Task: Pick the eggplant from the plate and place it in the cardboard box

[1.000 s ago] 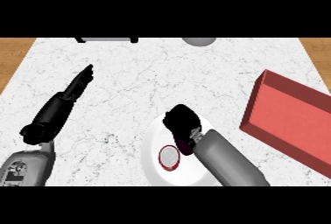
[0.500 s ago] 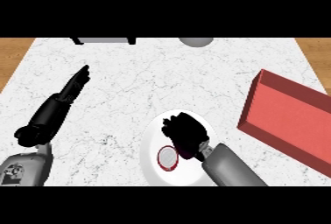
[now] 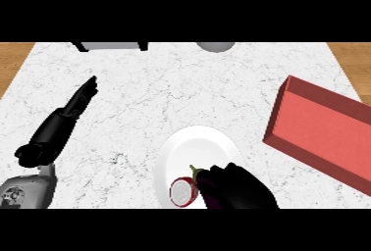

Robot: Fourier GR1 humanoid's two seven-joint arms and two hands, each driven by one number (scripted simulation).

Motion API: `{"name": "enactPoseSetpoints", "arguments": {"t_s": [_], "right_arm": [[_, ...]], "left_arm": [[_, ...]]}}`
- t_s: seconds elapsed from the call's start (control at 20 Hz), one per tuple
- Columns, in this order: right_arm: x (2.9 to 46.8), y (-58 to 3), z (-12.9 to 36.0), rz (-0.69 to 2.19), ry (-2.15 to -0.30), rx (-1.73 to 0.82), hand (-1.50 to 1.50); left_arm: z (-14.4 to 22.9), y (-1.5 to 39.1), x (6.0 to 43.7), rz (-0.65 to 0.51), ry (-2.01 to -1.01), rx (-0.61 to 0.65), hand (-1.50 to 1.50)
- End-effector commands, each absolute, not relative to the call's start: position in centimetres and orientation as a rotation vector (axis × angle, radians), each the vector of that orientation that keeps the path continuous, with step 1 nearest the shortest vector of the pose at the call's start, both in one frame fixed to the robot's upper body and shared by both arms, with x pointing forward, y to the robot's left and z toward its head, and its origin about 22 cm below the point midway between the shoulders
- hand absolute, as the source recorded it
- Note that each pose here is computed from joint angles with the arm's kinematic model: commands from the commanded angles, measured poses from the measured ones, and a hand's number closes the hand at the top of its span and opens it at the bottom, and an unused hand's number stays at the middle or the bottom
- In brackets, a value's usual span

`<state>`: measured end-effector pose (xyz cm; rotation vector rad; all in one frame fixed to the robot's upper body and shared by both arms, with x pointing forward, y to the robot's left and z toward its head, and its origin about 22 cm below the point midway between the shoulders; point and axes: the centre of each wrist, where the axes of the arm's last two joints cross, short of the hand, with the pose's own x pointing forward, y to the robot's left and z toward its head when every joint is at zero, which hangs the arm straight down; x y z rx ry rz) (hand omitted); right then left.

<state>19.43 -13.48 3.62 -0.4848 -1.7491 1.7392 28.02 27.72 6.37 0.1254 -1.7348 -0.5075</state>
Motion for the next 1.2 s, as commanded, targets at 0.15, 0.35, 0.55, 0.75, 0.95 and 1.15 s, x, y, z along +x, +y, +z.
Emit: {"name": "enactPoseSetpoints", "arguments": {"t_s": [0.15, 0.35, 0.55, 0.75, 0.95, 1.15], "right_arm": [[14.5, -17.3, 11.6, 1.616, -1.947, -0.631, 1.50], [14.2, -19.0, 14.5, 1.302, -1.963, -0.761, 1.50], [14.4, -21.3, 16.1, 0.995, -1.890, -0.806, 1.50], [17.4, -23.9, 17.4, 0.861, -1.833, -0.898, 1.50], [19.6, -26.9, 18.7, 0.762, -1.816, -0.932, 1.50], [23.8, -30.5, 20.2, 0.765, -1.729, -0.991, 1.50]], "left_arm": [[6.8, 26.7, 28.0, -0.504, -1.725, 0.098, 0.00], [5.8, 27.3, 27.9, -0.509, -1.748, 0.121, 0.00], [6.8, 27.1, 28.3, -0.526, -1.746, 0.131, 0.00], [5.8, 26.6, 28.0, -0.528, -1.742, 0.091, 0.00], [6.1, 25.0, 28.6, -0.530, -1.744, 0.098, 0.00], [7.0, 26.3, 28.2, -0.539, -1.753, 0.100, 0.00]]}}
